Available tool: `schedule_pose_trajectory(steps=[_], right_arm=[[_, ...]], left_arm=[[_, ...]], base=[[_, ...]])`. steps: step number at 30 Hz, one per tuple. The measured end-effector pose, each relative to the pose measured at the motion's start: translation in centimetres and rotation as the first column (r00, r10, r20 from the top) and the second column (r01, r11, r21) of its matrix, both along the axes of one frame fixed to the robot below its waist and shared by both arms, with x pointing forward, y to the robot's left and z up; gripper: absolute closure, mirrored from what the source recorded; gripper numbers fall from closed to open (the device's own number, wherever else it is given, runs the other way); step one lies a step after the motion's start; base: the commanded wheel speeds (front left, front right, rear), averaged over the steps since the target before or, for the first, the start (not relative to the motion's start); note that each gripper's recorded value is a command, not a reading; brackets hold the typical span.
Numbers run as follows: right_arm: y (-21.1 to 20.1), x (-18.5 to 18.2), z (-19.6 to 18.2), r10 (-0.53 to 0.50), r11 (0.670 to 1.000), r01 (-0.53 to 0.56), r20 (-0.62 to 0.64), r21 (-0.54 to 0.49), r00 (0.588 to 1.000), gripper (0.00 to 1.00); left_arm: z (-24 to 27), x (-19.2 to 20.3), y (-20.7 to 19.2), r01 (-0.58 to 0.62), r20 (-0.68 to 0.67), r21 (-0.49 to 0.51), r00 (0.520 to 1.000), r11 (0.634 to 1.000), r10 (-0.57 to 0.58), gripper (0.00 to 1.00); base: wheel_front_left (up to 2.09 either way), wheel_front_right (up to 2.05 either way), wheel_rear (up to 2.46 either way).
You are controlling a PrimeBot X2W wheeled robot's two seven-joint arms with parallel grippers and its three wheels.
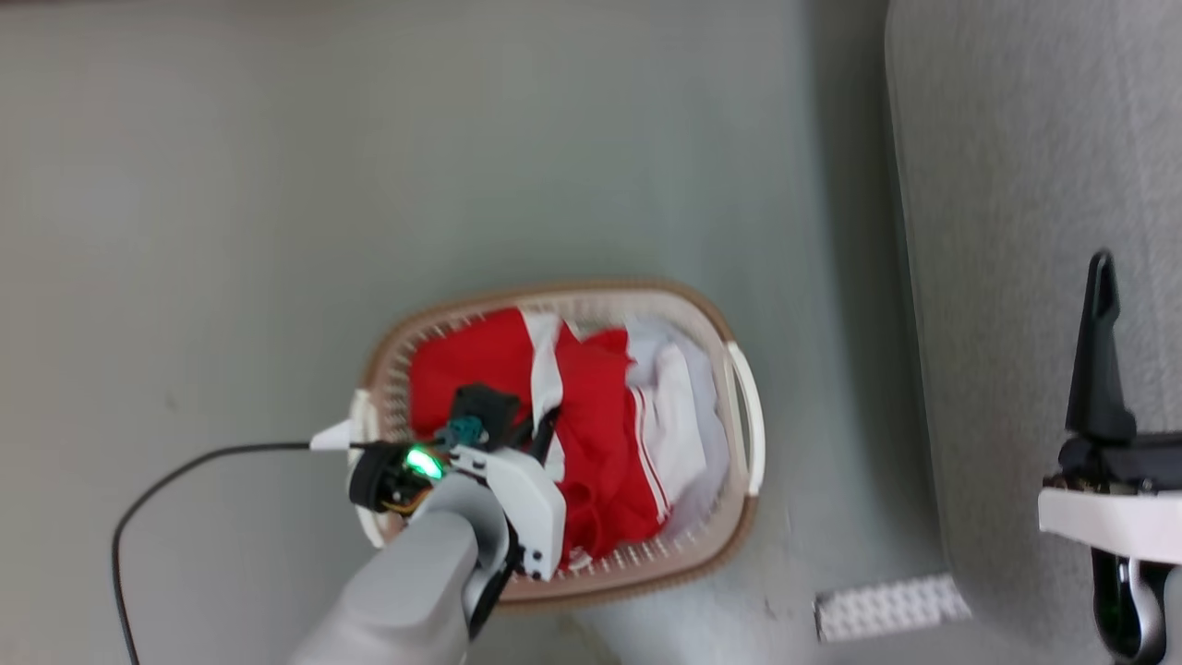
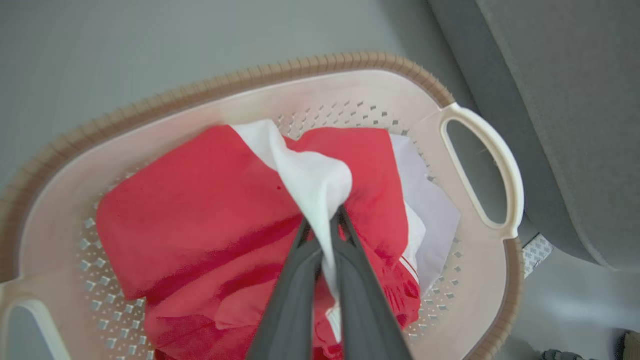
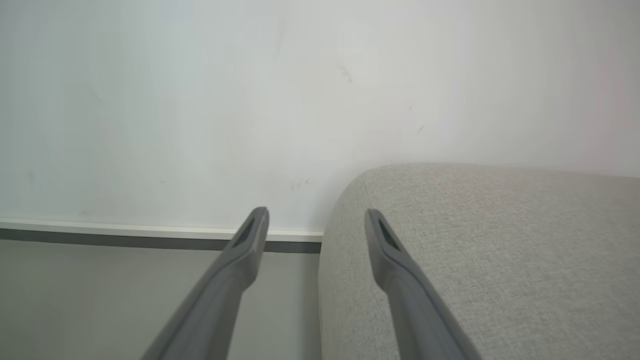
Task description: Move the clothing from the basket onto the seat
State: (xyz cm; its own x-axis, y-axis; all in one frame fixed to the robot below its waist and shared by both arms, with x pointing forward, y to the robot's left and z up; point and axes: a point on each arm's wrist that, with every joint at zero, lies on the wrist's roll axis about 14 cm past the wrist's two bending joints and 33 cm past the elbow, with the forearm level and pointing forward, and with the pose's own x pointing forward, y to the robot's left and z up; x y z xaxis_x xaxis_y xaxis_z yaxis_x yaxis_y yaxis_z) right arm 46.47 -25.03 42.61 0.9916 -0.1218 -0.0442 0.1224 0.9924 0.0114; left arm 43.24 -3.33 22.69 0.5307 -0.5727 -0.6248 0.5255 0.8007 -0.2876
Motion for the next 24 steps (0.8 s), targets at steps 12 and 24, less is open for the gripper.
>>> schedule_pose_trajectory(steps=[12,24], right_arm=[[1.6,-5.8,5.4,0.026,0.999,-0.028,0.079,0.019,0.997,0.00],[8.4,-10.0,11.7,0.251,0.962,-0.270,0.250,0.045,0.935,0.00]], left_arm=[[13.9,0.1,2.6,-0.108,0.295,-0.115,0.945,0.987,0.138,1.00],[28.0,-3.4,5.6,-0.071,0.587,-0.154,0.796,0.986,0.149,1.00]], base=[[0.00,0.00,0.00],[0.00,0.00,0.00]])
